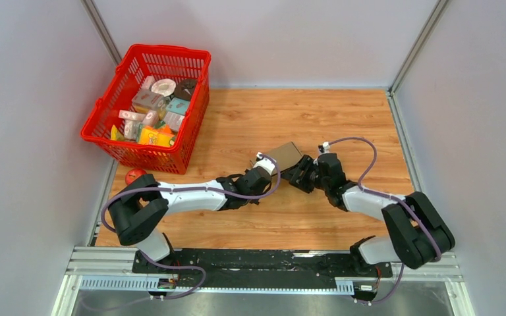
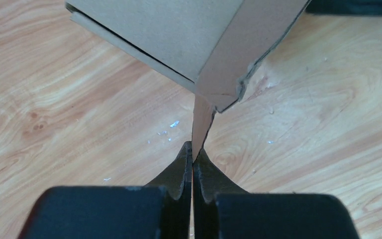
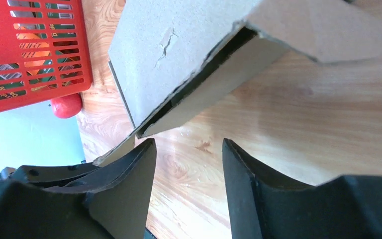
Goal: Fold the paper box
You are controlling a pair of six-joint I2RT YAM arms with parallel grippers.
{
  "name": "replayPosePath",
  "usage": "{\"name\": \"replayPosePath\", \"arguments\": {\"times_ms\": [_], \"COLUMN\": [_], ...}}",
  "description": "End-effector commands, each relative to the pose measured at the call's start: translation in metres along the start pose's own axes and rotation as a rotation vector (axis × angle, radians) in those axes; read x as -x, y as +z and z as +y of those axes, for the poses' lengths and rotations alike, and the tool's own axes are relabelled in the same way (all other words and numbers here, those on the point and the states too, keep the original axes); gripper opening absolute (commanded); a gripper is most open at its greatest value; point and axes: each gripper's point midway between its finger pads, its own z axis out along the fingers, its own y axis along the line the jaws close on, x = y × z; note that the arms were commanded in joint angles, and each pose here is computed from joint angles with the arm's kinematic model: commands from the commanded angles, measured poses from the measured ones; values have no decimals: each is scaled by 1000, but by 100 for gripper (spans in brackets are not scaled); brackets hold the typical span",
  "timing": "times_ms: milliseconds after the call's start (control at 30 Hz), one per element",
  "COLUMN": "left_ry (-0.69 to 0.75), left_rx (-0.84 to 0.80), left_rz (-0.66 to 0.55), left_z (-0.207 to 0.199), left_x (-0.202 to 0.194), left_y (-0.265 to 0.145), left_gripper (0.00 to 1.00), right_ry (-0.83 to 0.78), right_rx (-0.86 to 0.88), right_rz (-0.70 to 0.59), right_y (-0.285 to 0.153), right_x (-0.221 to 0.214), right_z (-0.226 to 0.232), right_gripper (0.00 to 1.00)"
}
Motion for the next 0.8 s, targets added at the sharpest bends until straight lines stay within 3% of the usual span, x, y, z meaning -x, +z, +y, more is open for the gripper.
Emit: {"name": "replayPosePath", "arguments": {"times_ms": [0, 33, 67, 167, 233, 267, 367, 467, 533, 567, 767], "left_ry": [43, 42, 39, 32, 29, 34, 39, 26, 27, 9, -40], "left_rx": [-51, -65, -84, -109, -122, -133, -214, -265, -276, -270, -267], "left_rz": [-2, -26, -37, -77, -116, -118, -183, -271, -265, -276, -168], "left_z": [-10, -10, -12, -9, -6, -5, -9, -12, -14, -12, -19], "left_x": [8, 13, 12, 21, 32, 33, 48, 75, 85, 105, 143], "left_y": [-7, -13, -15, -32, -49, -55, -83, -105, -102, -104, -40], "left_gripper": [0, 1, 12, 30, 37, 51, 62, 63, 58, 49, 30], "right_ry": [-49, -62, -71, -129, -164, -166, -201, -214, -242, -236, -271], "right_rx": [-71, -104, -178, -196, -185, -201, -149, -95, -60, -90, -86], "right_rz": [-74, -88, -93, -151, -219, -242, -270, -258, -217, -164, -114], "right_y": [-31, -38, -49, -81, -98, -105, -115, -107, -93, -80, -43], "right_x": [10, 11, 11, 24, 38, 45, 66, 85, 90, 90, 116], "right_z": [-5, -11, -27, -26, -19, -23, -7, 12, 22, 14, 17], "right_gripper": [56, 59, 61, 68, 77, 81, 86, 85, 82, 79, 62]}}
